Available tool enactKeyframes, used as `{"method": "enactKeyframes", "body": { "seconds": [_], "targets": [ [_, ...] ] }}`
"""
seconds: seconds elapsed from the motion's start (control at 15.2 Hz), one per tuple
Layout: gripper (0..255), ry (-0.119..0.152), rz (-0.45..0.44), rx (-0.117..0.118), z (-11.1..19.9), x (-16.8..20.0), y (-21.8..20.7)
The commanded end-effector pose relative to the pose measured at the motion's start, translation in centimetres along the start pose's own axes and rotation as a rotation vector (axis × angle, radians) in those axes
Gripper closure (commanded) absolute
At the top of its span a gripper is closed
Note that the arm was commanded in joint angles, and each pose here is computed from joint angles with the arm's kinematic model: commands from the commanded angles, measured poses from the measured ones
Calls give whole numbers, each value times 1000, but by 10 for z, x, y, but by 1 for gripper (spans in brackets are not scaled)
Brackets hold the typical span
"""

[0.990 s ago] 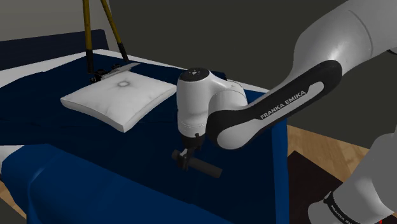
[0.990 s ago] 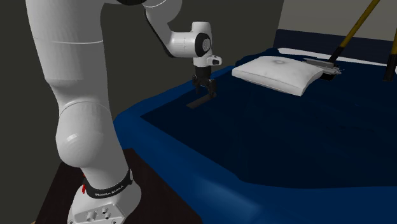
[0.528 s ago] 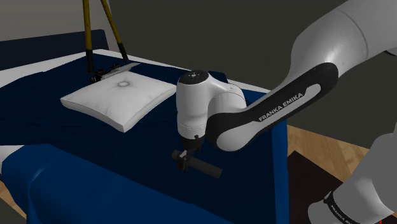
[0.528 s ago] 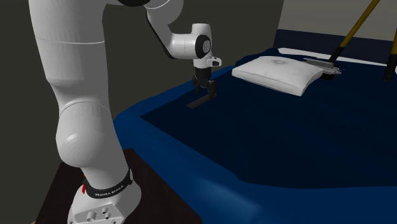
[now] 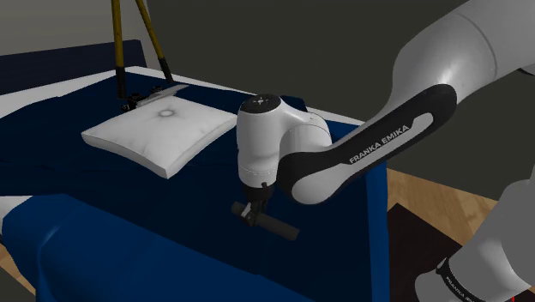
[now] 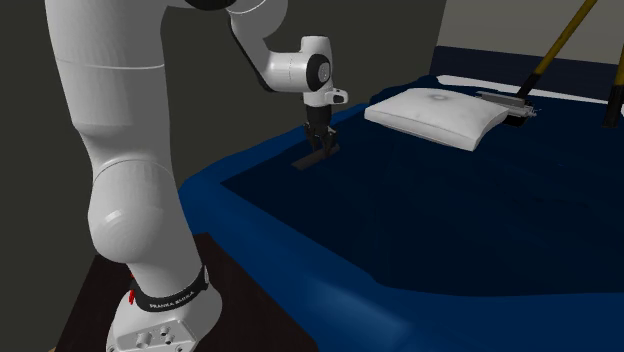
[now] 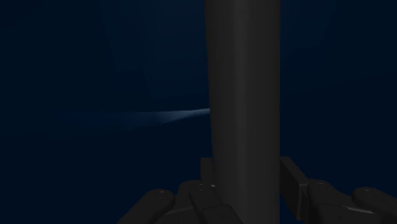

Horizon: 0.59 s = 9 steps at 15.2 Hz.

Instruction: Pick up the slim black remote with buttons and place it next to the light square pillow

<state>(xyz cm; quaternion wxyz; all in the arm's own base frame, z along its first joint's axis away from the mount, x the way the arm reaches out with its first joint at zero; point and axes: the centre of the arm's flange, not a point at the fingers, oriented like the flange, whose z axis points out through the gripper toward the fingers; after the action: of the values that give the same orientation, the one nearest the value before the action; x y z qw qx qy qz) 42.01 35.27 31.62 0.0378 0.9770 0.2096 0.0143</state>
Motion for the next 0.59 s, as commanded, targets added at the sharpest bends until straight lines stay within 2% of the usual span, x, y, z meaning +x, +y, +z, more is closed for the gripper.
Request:
{"method": "enactKeyframes", "body": {
  "seconds": [0.0,0.13,0.53],
  "targets": [
    [255,-3,3,-1,1,0,2],
    [255,-3,3,-1,2,0,2],
    [255,-3,3,-1,-30,0,5]
  ]
}}
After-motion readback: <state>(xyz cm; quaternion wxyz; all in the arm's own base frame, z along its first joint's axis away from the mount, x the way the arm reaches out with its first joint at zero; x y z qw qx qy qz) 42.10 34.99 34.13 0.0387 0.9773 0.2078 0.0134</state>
